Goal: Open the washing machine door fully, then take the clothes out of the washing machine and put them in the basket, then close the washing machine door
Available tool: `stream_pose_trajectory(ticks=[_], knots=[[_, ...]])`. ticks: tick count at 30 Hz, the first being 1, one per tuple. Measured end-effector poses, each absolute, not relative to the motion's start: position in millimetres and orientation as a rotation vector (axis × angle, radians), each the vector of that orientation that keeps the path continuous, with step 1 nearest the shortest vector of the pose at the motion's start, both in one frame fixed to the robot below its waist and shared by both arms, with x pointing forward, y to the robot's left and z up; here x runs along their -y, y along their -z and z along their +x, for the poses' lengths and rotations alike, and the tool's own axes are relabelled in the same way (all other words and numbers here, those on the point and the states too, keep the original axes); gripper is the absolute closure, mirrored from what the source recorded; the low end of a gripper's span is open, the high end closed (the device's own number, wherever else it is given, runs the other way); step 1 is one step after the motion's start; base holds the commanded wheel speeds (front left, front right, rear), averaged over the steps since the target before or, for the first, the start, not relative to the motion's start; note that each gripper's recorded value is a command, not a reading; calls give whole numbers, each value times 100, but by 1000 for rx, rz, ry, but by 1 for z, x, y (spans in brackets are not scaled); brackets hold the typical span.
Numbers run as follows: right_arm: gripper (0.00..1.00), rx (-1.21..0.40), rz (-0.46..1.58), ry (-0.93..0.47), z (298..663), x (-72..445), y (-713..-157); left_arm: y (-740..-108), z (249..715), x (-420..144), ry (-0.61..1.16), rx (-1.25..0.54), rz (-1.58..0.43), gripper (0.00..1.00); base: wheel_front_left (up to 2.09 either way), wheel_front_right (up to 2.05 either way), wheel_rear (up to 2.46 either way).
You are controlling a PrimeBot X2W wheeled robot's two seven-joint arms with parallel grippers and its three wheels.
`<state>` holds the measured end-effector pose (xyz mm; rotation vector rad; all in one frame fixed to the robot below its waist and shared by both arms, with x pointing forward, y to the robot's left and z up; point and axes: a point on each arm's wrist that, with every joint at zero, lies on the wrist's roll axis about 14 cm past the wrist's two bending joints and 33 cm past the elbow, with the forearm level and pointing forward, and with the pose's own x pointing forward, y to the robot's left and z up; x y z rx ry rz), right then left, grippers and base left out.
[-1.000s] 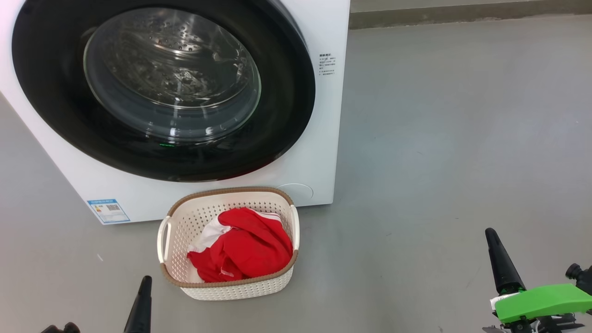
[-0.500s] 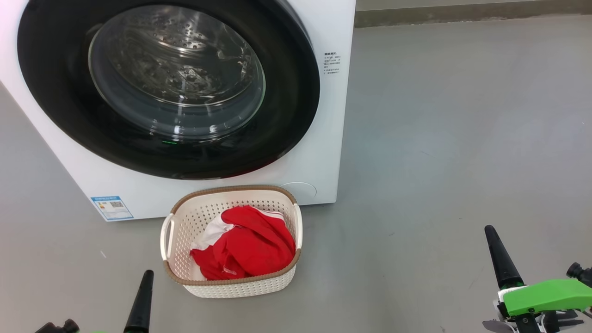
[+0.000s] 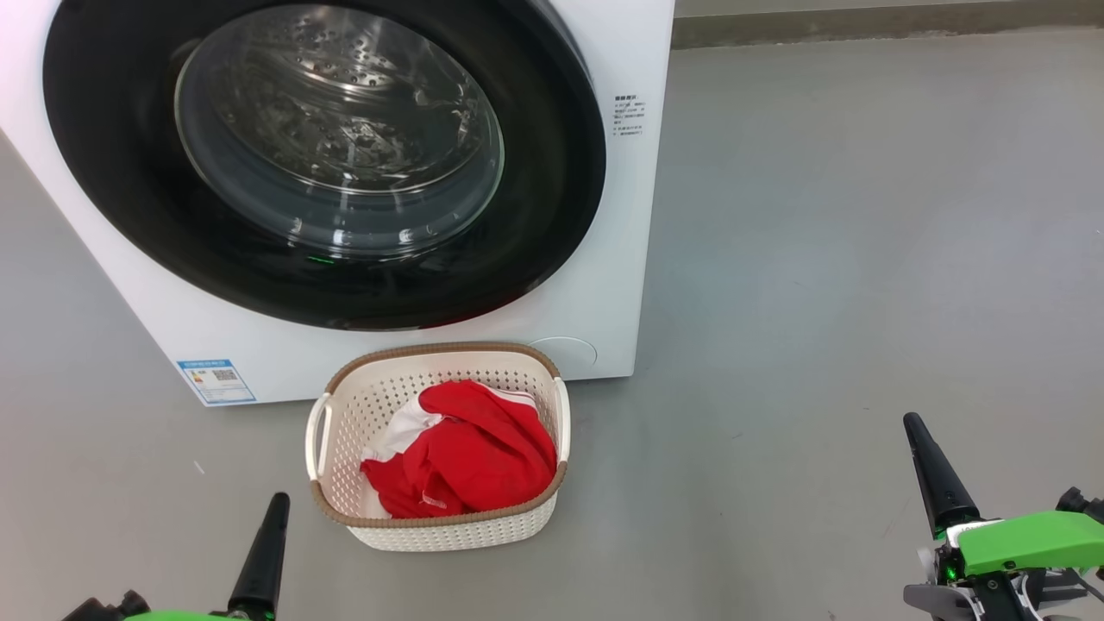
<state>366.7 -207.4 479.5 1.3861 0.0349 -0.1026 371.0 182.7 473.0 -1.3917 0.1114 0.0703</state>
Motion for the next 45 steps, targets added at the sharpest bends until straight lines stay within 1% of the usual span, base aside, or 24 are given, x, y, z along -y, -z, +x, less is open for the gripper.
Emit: stream_pose_trajectory(ticks=[17,45], knots=[[100,-38,1577,80,375,205,-482,-483,378,-185,-41,-84,-1579,100,0,0,0],[100,-33,1583,76,376,206,-484,-482,378,-185,-43,-84,-1581,100,0,0,0]])
